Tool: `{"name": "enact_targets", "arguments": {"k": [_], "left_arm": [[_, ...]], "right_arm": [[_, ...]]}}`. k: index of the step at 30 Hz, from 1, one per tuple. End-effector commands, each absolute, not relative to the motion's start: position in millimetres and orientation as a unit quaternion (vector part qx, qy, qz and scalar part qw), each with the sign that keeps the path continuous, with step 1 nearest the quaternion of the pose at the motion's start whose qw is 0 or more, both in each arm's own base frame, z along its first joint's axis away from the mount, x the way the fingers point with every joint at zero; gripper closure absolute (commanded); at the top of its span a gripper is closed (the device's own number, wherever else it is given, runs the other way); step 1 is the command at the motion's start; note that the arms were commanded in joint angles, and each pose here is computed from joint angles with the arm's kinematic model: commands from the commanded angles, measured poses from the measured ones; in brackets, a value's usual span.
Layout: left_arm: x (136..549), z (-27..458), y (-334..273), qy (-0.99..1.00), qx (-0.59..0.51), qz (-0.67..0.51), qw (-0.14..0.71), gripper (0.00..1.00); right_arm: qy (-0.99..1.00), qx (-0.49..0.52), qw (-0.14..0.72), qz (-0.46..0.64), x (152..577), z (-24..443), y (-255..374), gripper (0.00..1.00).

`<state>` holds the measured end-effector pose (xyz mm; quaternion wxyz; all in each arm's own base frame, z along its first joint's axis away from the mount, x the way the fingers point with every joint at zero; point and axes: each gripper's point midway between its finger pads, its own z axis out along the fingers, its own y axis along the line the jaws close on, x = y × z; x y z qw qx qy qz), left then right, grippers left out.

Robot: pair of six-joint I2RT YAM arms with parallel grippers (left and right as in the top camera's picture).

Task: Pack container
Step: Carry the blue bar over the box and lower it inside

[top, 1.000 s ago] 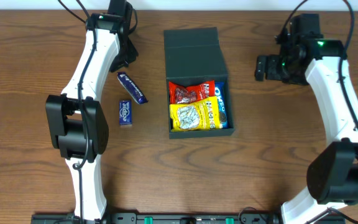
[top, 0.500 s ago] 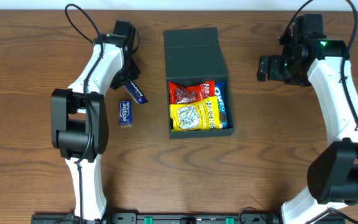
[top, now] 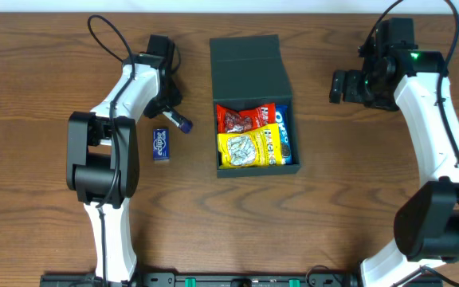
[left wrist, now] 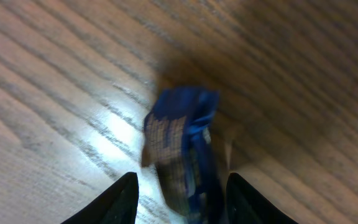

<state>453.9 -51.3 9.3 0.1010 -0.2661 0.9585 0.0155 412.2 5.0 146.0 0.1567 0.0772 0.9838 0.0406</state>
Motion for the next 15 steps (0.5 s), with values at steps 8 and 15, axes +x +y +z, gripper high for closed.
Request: {"name": "enact_targets", "arguments": {"k": [8,15], "left_arm": [[454.9,4.2,-51.6,0.960,-0.260,0.014,0.100,0.57],[448.7,-13.8,-59.7,0.964,-0.258,-0.002,0.071,0.66]], "right_arm": [[0.984,0.088,0.152,0.042,411.0,142.9,4.0,0.01],[0.983,0.088,0.155,0.042,412.1,143.3,4.0,0.01]]}}
